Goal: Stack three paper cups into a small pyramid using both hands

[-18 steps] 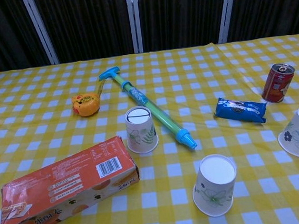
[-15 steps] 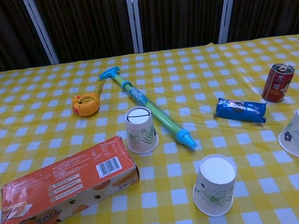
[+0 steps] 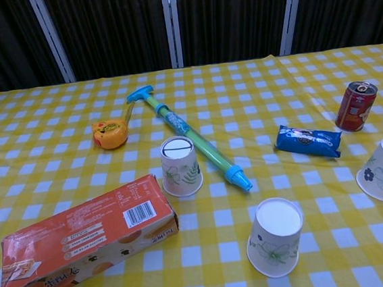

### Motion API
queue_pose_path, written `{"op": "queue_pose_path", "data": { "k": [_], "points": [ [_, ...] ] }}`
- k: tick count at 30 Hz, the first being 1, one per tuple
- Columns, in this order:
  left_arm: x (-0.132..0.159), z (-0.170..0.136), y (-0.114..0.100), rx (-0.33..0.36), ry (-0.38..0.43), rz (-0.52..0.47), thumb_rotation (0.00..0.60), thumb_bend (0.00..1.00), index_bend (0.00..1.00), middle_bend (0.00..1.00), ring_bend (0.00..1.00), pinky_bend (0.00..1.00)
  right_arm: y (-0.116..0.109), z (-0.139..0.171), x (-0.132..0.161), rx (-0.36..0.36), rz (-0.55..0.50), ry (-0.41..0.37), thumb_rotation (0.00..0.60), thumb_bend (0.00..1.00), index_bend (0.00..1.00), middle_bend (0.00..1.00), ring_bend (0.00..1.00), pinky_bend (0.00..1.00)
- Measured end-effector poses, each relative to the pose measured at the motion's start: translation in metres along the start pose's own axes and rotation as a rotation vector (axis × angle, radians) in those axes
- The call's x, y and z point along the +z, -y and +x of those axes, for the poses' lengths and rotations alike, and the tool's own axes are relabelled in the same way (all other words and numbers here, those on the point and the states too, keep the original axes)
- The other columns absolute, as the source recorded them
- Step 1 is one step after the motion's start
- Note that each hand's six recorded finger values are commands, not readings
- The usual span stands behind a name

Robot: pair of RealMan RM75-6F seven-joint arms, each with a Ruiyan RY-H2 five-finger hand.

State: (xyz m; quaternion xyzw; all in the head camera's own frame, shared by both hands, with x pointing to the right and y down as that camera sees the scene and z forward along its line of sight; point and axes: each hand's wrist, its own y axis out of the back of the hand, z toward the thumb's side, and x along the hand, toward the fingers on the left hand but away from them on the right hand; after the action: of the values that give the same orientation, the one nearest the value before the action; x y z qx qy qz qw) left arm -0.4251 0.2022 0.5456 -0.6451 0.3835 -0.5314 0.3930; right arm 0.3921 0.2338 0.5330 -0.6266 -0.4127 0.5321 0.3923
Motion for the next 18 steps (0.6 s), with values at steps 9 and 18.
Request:
{"op": "queue_pose_path", "data": {
  "k": [9, 18],
  "points": [
    [0.004, 0.001, -0.001, 0.005, 0.017, 0.001, 0.600, 0.00, 0.00, 0.00, 0.00, 0.00, -0.001, 0.001, 0.000, -0.003, -0.002, -0.001, 0.600, 0.14, 0.00, 0.00, 0.00, 0.00],
    [0.017, 0.021, -0.005, 0.021, 0.056, -0.004, 0.600, 0.09, 0.07, 0.00, 0.00, 0.00, -0.004, -0.001, -0.005, -0.008, -0.013, 0.014, 0.600, 0.14, 0.00, 0.00, 0.00, 0.00]
  ]
}}
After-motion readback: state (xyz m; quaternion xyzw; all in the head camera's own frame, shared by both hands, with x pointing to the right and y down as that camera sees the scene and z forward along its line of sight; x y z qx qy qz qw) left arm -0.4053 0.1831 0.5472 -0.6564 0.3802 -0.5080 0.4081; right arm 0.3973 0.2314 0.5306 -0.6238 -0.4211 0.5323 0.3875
